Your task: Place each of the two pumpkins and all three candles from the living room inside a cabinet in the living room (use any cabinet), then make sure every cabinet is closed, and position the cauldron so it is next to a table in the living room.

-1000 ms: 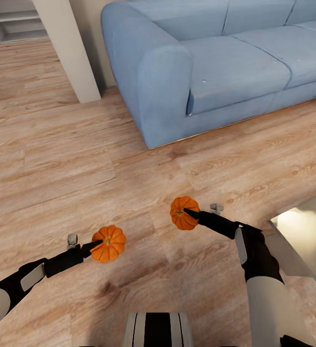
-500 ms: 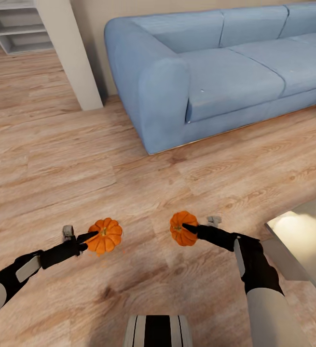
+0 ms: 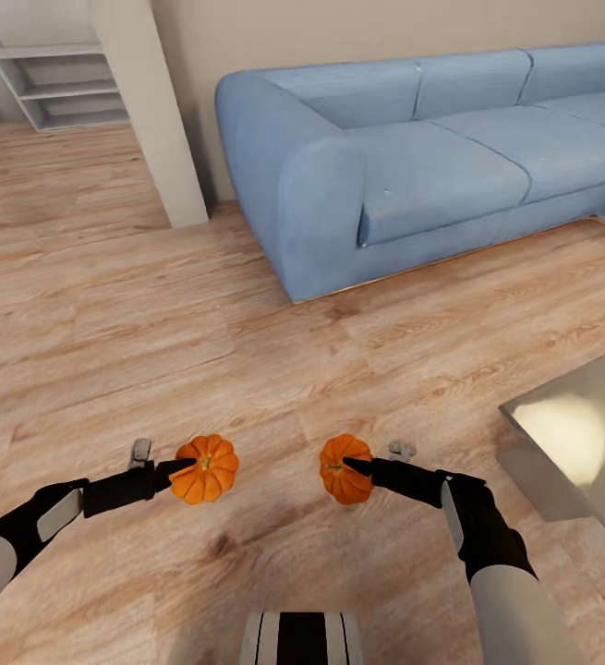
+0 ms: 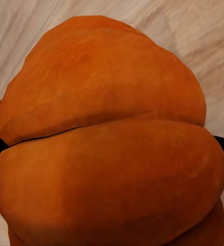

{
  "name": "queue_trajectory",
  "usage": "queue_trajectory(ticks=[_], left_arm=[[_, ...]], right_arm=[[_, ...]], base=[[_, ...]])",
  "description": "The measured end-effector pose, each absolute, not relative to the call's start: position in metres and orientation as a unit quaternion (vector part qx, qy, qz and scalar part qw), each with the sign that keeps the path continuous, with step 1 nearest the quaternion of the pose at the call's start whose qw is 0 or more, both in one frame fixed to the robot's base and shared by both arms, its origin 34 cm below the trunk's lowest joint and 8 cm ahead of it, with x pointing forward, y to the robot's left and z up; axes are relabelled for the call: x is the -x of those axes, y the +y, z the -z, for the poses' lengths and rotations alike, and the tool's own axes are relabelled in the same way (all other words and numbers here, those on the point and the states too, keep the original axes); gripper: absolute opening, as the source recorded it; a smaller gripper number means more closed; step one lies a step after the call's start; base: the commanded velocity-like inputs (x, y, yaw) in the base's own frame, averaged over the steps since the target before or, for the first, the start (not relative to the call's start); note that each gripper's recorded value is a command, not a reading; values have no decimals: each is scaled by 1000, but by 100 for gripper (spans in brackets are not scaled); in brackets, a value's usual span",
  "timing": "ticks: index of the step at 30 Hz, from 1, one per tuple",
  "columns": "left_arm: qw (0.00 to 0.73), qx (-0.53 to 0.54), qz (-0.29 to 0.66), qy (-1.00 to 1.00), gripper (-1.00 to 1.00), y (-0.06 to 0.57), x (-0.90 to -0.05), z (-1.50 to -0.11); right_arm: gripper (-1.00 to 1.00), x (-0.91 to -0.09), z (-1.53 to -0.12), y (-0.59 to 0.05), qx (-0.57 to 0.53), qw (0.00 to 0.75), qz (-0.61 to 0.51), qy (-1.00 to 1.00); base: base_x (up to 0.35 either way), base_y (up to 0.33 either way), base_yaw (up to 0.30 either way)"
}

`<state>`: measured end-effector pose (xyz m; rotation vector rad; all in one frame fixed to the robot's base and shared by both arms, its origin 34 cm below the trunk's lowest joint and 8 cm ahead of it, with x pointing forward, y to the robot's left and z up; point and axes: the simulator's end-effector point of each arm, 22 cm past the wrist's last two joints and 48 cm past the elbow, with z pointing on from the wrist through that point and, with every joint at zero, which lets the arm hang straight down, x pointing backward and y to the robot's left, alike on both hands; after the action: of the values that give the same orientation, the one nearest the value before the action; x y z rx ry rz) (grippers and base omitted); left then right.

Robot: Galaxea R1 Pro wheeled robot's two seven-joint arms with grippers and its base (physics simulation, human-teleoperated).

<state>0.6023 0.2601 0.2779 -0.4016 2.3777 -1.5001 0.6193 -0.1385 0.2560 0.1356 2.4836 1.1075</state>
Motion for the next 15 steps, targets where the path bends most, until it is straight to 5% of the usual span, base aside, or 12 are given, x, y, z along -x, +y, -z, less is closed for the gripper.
queue_trajectory(ticks=[15], left_arm=[[167, 130, 495, 843, -100, 258, -612, -292]], right_arm=[[-100, -617, -274, -135, -23, 210, -384, 899]], base=[[-4, 2, 269]])
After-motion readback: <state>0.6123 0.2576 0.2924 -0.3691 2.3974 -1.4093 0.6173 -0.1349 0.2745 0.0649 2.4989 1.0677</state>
